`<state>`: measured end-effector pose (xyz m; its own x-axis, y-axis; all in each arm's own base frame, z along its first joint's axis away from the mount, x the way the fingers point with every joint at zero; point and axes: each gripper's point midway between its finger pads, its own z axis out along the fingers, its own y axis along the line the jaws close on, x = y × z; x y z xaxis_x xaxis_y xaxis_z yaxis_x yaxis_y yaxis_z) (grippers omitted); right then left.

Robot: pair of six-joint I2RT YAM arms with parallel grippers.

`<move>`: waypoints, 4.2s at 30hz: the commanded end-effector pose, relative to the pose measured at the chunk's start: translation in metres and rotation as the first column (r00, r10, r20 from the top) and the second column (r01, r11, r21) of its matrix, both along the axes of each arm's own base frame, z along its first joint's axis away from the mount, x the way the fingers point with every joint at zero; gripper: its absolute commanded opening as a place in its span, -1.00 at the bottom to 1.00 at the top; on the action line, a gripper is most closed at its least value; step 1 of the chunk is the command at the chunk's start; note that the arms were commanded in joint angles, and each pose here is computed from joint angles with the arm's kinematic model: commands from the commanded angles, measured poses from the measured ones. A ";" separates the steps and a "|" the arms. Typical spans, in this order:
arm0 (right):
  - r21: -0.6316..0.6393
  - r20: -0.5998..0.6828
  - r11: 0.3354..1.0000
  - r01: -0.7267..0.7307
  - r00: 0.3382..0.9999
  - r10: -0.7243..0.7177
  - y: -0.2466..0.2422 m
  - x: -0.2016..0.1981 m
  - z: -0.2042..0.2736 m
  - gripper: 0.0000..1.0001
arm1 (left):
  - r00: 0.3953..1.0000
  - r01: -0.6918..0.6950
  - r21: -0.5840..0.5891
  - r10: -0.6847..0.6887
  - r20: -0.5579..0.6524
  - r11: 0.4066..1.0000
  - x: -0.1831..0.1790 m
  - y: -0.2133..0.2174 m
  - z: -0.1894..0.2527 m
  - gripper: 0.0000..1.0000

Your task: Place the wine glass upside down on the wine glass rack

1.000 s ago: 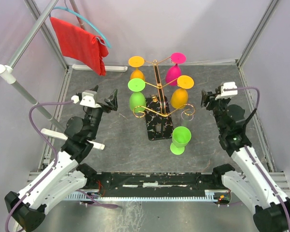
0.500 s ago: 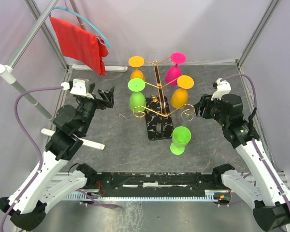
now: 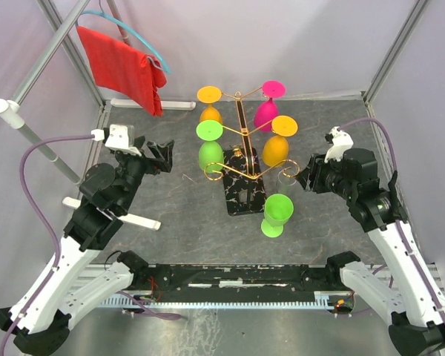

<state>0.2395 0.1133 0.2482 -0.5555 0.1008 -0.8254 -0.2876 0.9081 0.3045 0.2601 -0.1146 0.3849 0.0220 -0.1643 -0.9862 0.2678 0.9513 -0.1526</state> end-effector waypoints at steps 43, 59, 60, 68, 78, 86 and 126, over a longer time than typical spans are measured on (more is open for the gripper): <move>-0.221 -0.043 0.973 0.073 0.995 -0.085 -0.017 0.030 -0.038 -0.99 | 0.999 -0.047 -0.037 0.046 -0.026 0.998 0.001 0.007 0.000 0.76; -0.269 0.462 0.836 0.478 0.826 -0.324 -0.105 0.018 0.123 -0.99 | 0.974 -0.153 -0.395 0.071 -0.214 0.906 0.009 -0.002 0.002 0.88; -0.237 0.508 0.854 0.463 0.809 -0.298 -0.100 0.019 0.137 -0.99 | 0.975 -0.156 -0.427 0.068 -0.213 0.891 0.008 -0.002 0.005 0.88; -0.073 0.816 0.941 0.331 0.563 -0.134 -0.061 0.029 0.212 -0.99 | 0.981 -0.137 -0.698 -0.004 -0.196 0.703 -0.004 -0.004 0.037 0.90; 0.055 0.965 0.998 -0.007 0.258 -0.051 0.007 0.027 0.284 -0.99 | 0.948 -0.129 -0.954 -0.249 -0.199 0.271 -0.005 -0.036 0.040 0.91; 0.038 0.977 0.977 -0.210 0.211 0.007 0.052 0.011 0.304 -0.99 | 0.939 -0.147 -0.973 -0.285 -0.195 0.180 0.006 -0.046 0.032 0.93; -0.223 0.969 0.941 -0.255 0.048 0.243 0.238 -0.049 0.261 -0.99 | 0.968 -0.137 -0.987 -0.220 -0.117 -0.079 0.009 -0.019 0.044 0.16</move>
